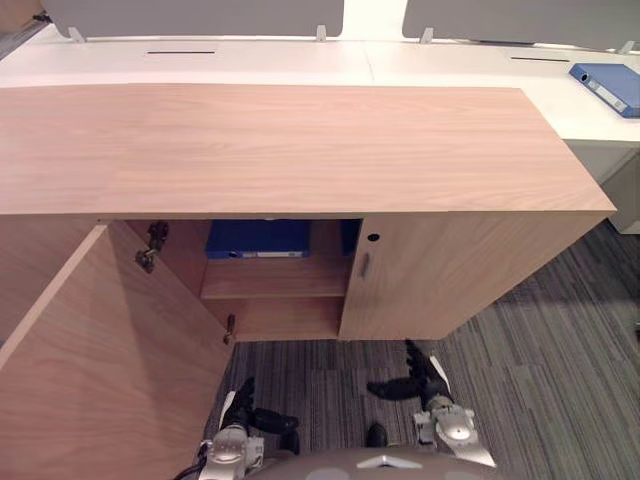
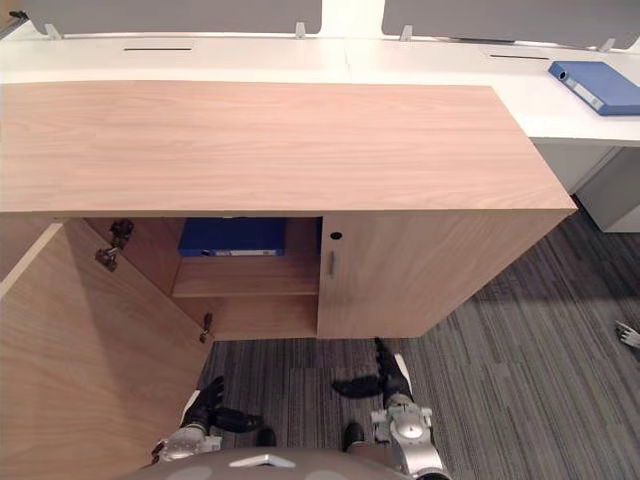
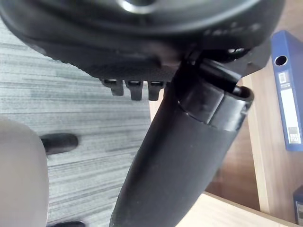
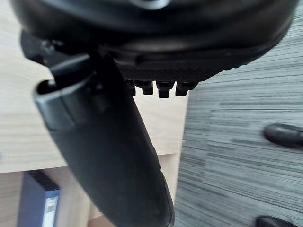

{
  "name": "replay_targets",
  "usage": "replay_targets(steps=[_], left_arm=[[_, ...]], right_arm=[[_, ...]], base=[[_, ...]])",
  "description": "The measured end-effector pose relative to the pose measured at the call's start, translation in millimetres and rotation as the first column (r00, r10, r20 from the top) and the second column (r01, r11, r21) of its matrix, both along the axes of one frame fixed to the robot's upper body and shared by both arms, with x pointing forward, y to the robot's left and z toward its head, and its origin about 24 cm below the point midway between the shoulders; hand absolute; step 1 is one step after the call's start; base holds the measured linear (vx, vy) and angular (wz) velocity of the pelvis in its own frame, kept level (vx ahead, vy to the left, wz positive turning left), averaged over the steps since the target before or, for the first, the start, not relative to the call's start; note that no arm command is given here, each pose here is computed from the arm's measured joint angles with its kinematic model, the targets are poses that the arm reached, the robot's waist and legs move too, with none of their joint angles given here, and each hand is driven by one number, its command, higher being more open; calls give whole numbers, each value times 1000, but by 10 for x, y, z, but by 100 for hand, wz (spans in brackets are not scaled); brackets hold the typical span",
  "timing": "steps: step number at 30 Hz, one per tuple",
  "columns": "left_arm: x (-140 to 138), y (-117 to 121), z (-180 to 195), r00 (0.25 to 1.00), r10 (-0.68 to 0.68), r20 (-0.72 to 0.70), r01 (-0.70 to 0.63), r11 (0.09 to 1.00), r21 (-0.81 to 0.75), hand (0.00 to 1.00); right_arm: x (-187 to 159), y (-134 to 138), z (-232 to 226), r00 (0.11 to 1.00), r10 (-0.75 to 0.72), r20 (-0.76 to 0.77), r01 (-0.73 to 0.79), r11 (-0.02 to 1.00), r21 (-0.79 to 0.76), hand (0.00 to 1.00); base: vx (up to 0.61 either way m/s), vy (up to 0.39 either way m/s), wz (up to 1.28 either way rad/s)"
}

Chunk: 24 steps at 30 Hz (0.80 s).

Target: Walk over to the cabinet, pick up the folder, carry it to the office cabinet, place the folder inside the office cabinet, then close the office cabinet door

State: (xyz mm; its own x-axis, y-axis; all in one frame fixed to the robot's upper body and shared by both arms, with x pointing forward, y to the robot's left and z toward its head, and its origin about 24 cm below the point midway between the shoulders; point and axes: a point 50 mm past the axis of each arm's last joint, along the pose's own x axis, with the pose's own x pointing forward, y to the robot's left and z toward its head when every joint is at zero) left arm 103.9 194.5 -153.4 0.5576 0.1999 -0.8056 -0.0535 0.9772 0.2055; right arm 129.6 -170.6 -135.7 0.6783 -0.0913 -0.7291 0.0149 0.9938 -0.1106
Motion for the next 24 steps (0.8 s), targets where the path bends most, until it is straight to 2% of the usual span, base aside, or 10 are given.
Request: replay_targets(steps=[3,14,24], left_arm=[[-8,0,-2,1000,2,-2,-2,1000,-1,100],[44,41,16,1000,10,11,-10,1000,-5,100],[82,31,24,997,79,24,-78,996,-33,100]], right_arm=[[-170,-57,-99,996,-30,-82,29,1000,-8,100],[-193,-167,-146,986,-108,-124,107,994,-19,100],[-2,-186,-102,981,-174,-86,174,985,-5,100]], base=[[-28,10,-12],[-13,-4,9],[14,-67,48]])
